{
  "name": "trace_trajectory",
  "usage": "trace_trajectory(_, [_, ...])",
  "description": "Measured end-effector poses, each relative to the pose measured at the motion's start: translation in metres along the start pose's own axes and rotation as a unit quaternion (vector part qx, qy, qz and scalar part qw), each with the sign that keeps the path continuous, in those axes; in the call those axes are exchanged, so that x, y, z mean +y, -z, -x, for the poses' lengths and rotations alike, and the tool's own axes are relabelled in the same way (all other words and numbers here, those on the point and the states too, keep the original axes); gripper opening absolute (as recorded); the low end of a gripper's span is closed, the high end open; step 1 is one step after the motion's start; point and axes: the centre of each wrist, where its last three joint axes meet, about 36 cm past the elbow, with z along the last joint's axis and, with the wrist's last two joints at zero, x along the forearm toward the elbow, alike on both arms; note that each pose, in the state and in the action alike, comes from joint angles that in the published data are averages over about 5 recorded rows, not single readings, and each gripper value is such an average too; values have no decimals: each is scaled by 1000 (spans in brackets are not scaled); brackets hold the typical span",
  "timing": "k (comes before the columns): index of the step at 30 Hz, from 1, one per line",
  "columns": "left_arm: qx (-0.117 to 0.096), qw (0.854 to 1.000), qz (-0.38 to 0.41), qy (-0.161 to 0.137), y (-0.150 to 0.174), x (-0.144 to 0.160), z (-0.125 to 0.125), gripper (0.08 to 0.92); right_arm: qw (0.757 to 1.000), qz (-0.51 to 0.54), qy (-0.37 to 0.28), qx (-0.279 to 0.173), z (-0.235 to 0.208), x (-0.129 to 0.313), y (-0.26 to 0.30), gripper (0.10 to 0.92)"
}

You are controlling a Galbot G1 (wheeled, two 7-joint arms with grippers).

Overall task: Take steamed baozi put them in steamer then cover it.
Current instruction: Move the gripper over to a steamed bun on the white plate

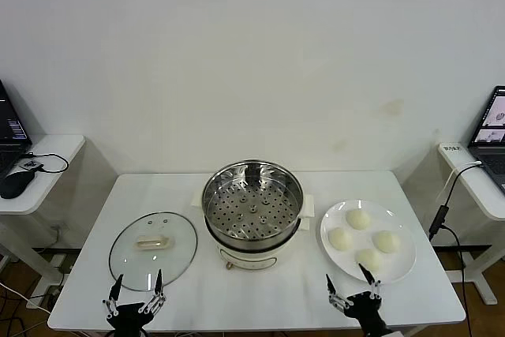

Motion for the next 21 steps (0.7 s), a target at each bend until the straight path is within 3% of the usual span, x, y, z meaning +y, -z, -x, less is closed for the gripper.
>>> trace_trajectory(11, [-22, 999, 38, -4, 15, 9, 14, 823, 986, -164, -11, -3, 32, -72, 20, 823])
trace_trajectory(21, [-32, 998, 59, 6, 22, 10, 18, 823, 941, -335, 48, 18, 91, -163, 67, 823])
